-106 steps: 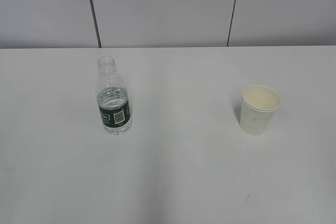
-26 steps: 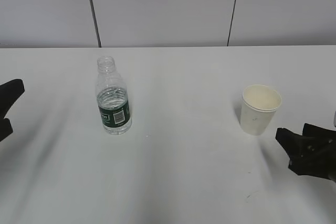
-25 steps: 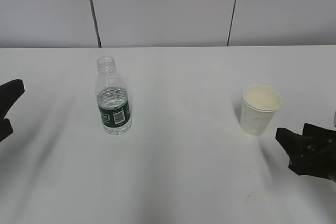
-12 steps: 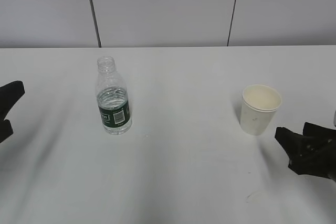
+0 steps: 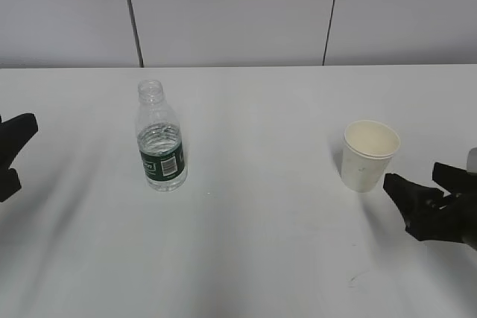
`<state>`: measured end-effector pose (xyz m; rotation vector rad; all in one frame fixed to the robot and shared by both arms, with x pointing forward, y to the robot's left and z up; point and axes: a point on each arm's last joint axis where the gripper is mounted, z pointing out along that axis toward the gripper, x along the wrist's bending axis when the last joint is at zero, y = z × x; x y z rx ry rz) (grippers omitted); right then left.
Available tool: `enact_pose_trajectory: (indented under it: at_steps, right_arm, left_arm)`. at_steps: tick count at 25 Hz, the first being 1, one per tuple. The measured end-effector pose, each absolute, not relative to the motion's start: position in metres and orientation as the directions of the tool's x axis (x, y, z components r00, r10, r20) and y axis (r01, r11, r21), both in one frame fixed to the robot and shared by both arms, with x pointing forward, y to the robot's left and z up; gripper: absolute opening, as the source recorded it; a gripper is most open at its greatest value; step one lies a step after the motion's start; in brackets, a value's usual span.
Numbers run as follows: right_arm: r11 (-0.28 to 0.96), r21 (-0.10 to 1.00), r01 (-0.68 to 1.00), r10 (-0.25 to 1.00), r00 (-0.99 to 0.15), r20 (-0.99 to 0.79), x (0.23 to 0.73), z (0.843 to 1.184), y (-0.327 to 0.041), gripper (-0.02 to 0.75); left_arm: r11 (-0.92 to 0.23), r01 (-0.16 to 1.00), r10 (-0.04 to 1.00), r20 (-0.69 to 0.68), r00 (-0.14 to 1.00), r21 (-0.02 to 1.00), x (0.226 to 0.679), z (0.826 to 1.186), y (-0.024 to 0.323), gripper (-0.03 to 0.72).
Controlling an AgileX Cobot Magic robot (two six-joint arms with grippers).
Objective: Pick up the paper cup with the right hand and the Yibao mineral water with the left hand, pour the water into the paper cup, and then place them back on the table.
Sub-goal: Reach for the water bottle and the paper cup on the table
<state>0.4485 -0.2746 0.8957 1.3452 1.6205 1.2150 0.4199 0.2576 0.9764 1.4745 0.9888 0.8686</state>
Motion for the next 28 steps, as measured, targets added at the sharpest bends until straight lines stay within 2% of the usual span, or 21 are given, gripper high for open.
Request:
enact_pose_trajectory:
  at_steps: [8, 17, 28]
  right_arm:
    - [0.025, 0.947, 0.320, 0.977, -0.209, 0.044, 0.463, 0.891, -0.275, 0.646]
    - [0.024, 0.929, 0.369, 0.978, -0.201, 0.054, 0.484, 0.870, -0.275, 0.646]
    - [0.042, 0.929, 0.367, 0.969, -0.243, 0.052, 0.519, 0.848, -0.271, 0.646]
  left_arm:
    - [-0.021, 0.107, 0.915, -0.023, 0.402, 0.994, 0.425, 0.971, 0.255, 0.342]
    - [-0.020, 0.112, 0.913, -0.028, 0.407, 0.993, 0.427, 0.968, 0.254, 0.342]
    - [-0.006, 0.082, 0.910, -0.029, 0.414, 0.997, 0.427, 0.971, 0.254, 0.342]
